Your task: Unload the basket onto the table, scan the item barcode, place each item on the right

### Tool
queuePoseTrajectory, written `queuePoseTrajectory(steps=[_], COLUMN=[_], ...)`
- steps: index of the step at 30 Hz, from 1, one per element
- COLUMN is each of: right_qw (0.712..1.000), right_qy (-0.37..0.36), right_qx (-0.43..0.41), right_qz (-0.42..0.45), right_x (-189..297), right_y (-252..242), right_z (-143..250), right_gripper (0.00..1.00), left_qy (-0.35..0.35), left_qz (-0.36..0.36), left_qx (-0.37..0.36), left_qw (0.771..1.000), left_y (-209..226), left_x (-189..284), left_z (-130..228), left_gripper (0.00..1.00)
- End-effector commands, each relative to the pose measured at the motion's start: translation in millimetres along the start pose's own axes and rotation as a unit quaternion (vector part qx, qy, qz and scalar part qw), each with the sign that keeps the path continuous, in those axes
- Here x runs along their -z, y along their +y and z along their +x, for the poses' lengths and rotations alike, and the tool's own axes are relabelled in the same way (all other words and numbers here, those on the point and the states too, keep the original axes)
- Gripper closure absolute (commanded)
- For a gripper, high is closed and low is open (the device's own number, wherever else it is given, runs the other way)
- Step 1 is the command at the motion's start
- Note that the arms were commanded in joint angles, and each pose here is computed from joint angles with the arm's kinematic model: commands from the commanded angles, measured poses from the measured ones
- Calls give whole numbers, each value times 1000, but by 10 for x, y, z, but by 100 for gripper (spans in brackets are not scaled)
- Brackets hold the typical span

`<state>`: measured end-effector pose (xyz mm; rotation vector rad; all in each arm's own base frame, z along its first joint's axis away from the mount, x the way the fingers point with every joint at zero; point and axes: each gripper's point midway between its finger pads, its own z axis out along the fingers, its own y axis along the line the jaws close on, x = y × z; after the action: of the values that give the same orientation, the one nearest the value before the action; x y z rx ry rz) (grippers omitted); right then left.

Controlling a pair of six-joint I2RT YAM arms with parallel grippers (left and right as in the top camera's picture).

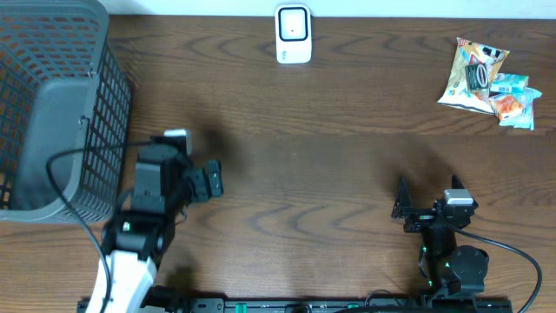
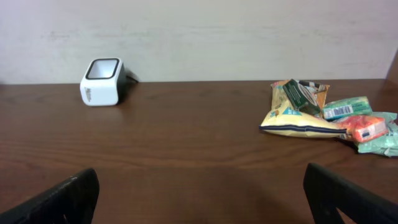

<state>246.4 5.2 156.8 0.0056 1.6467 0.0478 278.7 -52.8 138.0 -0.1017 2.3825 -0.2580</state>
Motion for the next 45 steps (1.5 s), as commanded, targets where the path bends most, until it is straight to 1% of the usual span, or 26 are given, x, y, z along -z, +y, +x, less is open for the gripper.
queuePoseTrajectory(steps=[1,5,10,12,13,19,24,29,36,42,45], right_qw=[1000,1000,1000,1000,1000,1000,1000,1000,1000,1000,1000], right_qy=[0,0,0,0,0,0,0,0,0,0,0], right_qx=[6,6,6,6,6,6,6,6,6,6,6], right_qz=[1,1,1,1,1,1,1,1,1,1,1], right_x=[2,2,2,2,2,2,2,2,2,2,2], right_y=[-3,-2,-3,-2,-2,-3,-2,-3,-3,-3,-3], right_z=[6,5,5,6,5,5,5,5,5,5,6], right_gripper=[1,1,1,1,1,1,1,1,1,1,1], left_qy=[-32,-67,-111,-136,-162,-251,-308,-368,-378,-322,-322], left_qz=[4,6,10,15,20,34,39,39,24,12,10], left_qx=[-11,-13,-54,-56,-57,-78,-95,-93,-86,-84,-83], left_qw=[999,998,992,989,985,964,946,924,922,943,943], left_y=[57,83,124,131,128,84,69,115,189,271,280], left_x=[132,271,308,316,333,465,472,454,481,287,288], left_z=[118,160,287,316,308,168,109,55,12,226,223], left_gripper=[2,3,2,2,2,3,2,2,2,2,2])
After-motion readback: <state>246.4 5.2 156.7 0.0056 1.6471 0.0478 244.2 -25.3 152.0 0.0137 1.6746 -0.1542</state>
